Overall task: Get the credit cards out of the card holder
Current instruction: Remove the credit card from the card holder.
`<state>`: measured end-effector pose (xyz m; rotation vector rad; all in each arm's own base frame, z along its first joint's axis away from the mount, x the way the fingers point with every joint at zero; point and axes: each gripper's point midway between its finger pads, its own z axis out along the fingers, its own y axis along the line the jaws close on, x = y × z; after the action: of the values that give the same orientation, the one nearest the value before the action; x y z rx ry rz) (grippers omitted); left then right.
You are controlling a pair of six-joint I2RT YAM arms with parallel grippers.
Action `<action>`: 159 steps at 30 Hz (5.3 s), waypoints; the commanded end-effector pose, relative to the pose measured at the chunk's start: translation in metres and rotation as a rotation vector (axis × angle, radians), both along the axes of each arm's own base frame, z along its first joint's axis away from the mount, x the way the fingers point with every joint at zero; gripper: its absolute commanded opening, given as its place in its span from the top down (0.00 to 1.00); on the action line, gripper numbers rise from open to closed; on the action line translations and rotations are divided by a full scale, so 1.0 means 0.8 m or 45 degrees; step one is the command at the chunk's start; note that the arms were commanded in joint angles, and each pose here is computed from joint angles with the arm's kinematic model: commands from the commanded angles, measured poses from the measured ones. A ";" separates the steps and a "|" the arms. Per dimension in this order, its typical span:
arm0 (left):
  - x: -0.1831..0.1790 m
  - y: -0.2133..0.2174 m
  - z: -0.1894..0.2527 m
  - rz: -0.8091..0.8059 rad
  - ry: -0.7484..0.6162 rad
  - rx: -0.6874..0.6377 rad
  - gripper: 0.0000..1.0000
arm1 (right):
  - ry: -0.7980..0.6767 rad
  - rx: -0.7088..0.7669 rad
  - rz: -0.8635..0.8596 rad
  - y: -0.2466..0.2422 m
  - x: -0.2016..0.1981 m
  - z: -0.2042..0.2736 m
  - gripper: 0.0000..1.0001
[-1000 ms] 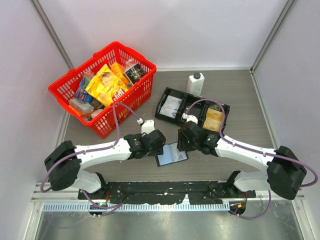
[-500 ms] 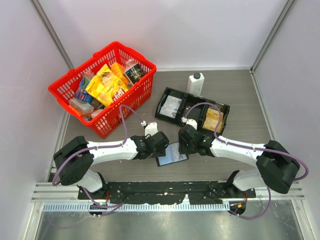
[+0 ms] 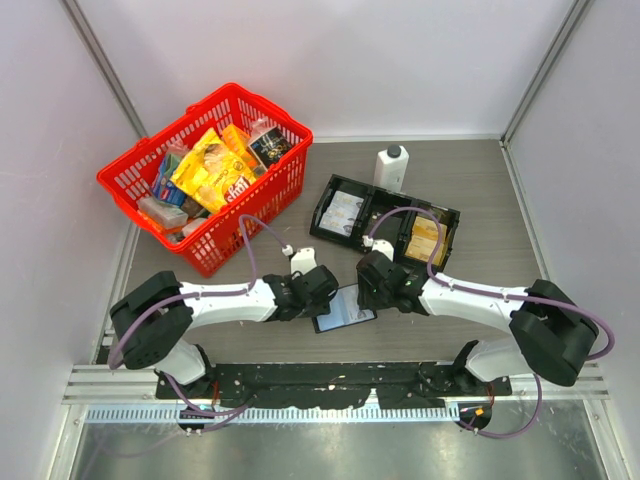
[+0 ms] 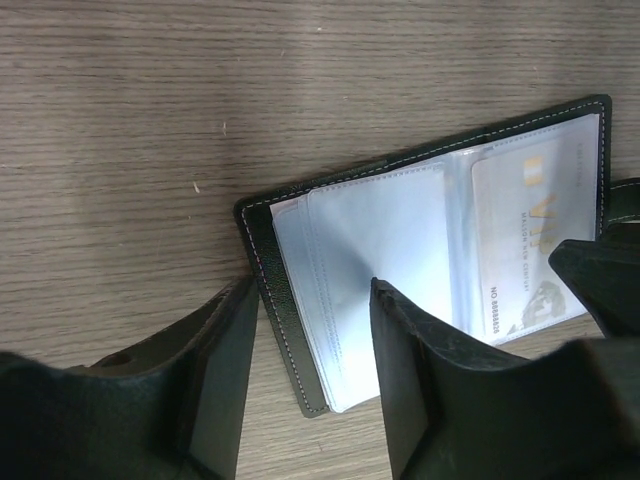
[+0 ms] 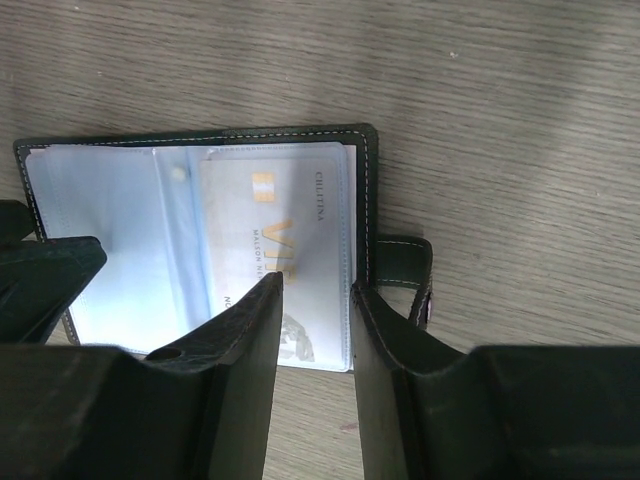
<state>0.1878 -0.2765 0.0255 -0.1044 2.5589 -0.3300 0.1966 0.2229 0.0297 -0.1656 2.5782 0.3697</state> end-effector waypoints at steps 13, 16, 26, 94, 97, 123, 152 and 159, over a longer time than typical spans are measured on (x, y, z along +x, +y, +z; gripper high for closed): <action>-0.015 -0.005 -0.014 0.004 0.022 -0.029 0.59 | -0.034 0.090 0.024 0.015 0.001 0.013 0.71; -0.016 -0.006 -0.013 0.003 0.022 -0.032 0.59 | -0.047 0.146 0.038 0.022 0.000 0.025 0.76; -0.017 -0.005 -0.012 0.008 0.015 -0.037 0.59 | -0.074 0.314 0.112 0.045 -0.007 0.057 0.80; -0.017 -0.013 -0.023 0.089 0.108 -0.356 0.79 | 0.204 0.946 0.169 0.054 -0.010 0.013 0.72; -0.018 -0.012 -0.025 0.094 0.116 -0.351 0.79 | 0.183 1.000 0.167 0.052 -0.008 0.020 0.72; -0.022 -0.014 -0.030 0.082 0.146 -0.355 0.81 | 0.244 1.002 0.102 0.051 0.001 0.000 0.83; -0.024 -0.008 -0.040 0.105 0.186 -0.339 0.85 | 0.191 0.967 0.076 0.009 0.011 0.010 0.96; -0.016 -0.011 -0.020 0.091 0.127 -0.373 0.83 | 0.142 0.710 0.015 -0.022 0.017 0.011 0.99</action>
<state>0.1891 -0.3084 0.0279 -0.3581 2.5057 -0.8058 0.2005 0.2243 0.0391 0.0819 2.4335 1.3210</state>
